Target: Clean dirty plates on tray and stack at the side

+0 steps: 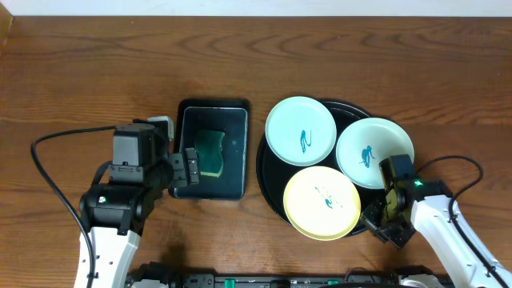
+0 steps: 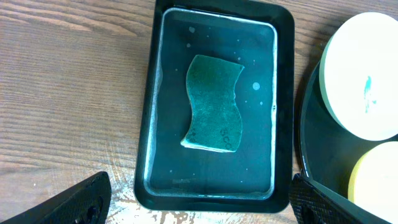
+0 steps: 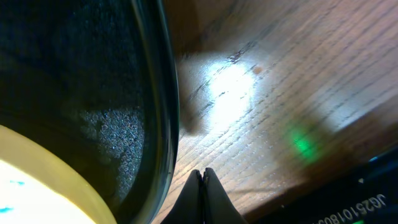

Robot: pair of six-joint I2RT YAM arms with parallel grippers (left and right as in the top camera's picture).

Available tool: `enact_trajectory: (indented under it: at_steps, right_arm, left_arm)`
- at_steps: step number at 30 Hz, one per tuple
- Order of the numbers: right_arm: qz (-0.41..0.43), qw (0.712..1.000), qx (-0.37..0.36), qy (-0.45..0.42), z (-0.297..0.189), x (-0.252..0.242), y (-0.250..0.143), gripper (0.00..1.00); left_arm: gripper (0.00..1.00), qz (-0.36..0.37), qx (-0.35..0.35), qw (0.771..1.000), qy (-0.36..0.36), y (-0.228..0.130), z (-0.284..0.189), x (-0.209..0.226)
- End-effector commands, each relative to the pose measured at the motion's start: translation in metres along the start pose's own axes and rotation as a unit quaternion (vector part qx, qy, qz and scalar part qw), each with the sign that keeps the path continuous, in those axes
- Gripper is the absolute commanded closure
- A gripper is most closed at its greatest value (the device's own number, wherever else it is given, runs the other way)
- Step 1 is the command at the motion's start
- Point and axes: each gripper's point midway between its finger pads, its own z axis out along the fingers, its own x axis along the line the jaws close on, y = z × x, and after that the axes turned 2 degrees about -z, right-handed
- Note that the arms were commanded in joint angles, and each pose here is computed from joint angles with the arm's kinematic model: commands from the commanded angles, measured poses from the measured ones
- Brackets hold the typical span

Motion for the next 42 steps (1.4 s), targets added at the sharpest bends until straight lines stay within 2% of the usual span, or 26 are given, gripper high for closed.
enact_trajectory:
  at_steps: [1,13,25,34,42]
  right_arm:
    - [-0.008,1.000,0.005,-0.004,0.008,-0.003,-0.005,0.99]
    - [-0.014,0.997,-0.029,0.066,0.013,0.028,0.013,0.99]
    - [0.033,0.988,-0.071,0.131,0.004,0.058,0.035,0.99]
    - [0.037,0.987,-0.100,0.117,0.004,0.053,0.045,0.99]
    - [0.032,0.980,-0.125,0.152,-0.004,0.069,0.058,0.99]
  left_arm:
    - [0.08,0.007,-0.012,1.000,-0.003,0.009,-0.005,-0.002]
    - [0.08,0.007,-0.011,1.000,-0.003,0.009,-0.005,-0.002]
    - [0.08,0.007,-0.011,1.000,-0.003,0.009,-0.005,-0.002]
    - [0.08,0.007,-0.011,1.000,-0.003,0.009,-0.005,-0.002]
    - [0.08,0.007,-0.010,1.000,-0.003,0.008,-0.005,-0.002]
